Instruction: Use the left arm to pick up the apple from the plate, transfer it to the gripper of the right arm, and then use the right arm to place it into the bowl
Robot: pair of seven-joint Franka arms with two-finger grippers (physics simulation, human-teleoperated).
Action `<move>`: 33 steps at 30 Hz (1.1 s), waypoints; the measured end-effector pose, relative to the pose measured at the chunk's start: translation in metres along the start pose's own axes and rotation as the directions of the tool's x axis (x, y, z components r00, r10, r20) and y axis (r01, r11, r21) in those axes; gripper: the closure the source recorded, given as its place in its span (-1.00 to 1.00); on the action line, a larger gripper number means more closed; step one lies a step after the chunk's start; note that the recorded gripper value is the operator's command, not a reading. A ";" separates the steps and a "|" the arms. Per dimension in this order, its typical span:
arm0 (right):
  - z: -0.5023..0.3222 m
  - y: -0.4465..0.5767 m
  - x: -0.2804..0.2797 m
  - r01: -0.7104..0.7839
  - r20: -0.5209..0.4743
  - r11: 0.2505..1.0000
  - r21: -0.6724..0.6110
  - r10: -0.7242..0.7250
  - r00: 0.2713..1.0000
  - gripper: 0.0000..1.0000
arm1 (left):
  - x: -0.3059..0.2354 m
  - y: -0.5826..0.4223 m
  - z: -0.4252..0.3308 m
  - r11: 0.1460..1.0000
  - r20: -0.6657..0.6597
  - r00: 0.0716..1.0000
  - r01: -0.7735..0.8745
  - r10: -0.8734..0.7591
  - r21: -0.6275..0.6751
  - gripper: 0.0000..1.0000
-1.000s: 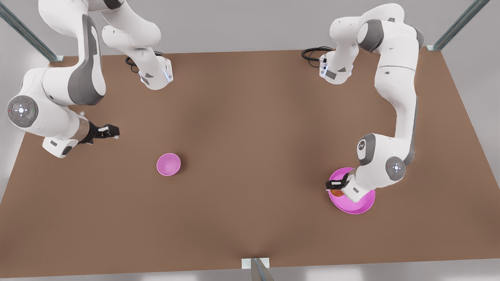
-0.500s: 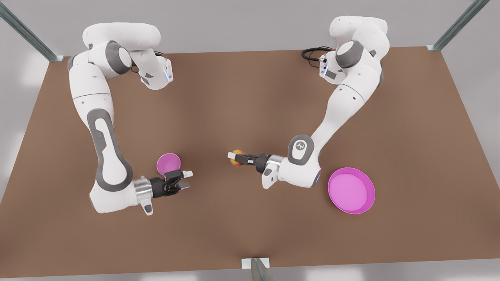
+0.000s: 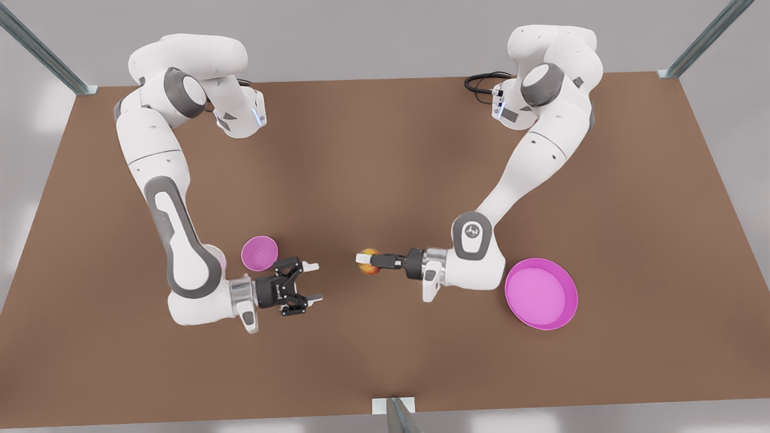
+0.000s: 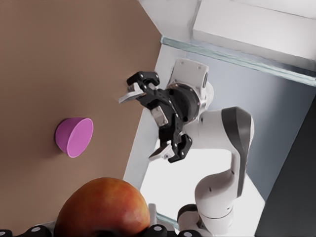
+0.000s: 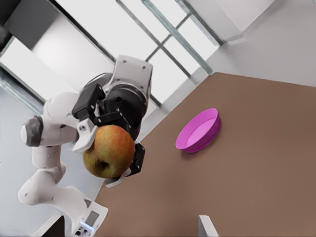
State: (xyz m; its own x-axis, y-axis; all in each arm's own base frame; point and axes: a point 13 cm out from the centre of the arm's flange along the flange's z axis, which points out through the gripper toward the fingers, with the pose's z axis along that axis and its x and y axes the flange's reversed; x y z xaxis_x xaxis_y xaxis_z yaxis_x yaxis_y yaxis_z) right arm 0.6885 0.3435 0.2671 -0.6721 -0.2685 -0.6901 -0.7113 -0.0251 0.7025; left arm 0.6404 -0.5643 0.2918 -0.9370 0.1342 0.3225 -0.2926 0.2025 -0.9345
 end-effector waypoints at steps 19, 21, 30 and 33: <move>0.068 0.009 -0.035 0.397 0.172 0.918 -0.024 -0.387 0.906 -1.00 | -0.021 -0.002 0.003 0.994 0.093 0.992 -0.087 0.081 0.070 -0.27; 0.069 0.009 -0.037 0.415 0.179 0.910 -0.017 -0.405 0.897 -1.00 | -0.022 -0.002 0.003 0.993 0.099 0.991 -0.098 0.091 0.068 -0.27; 0.085 0.016 -0.033 0.456 0.209 0.890 -0.022 -0.442 0.872 -1.00 | -0.026 -0.004 0.001 0.990 0.121 0.987 -0.113 0.103 0.084 -0.27; 0.088 0.017 -0.034 0.468 0.215 0.883 -0.021 -0.454 0.865 -1.00 | -0.027 -0.004 0.001 0.989 0.124 0.986 -0.120 0.109 0.084 -0.27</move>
State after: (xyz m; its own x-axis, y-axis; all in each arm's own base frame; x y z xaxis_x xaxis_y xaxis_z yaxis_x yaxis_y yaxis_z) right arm 0.6805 0.4373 0.2871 -0.3030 -0.0135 -0.9529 -0.9388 -0.1678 0.3009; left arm 0.6667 -0.5696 0.2871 -0.9797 0.0336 0.1977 -0.1934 0.1024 -0.9758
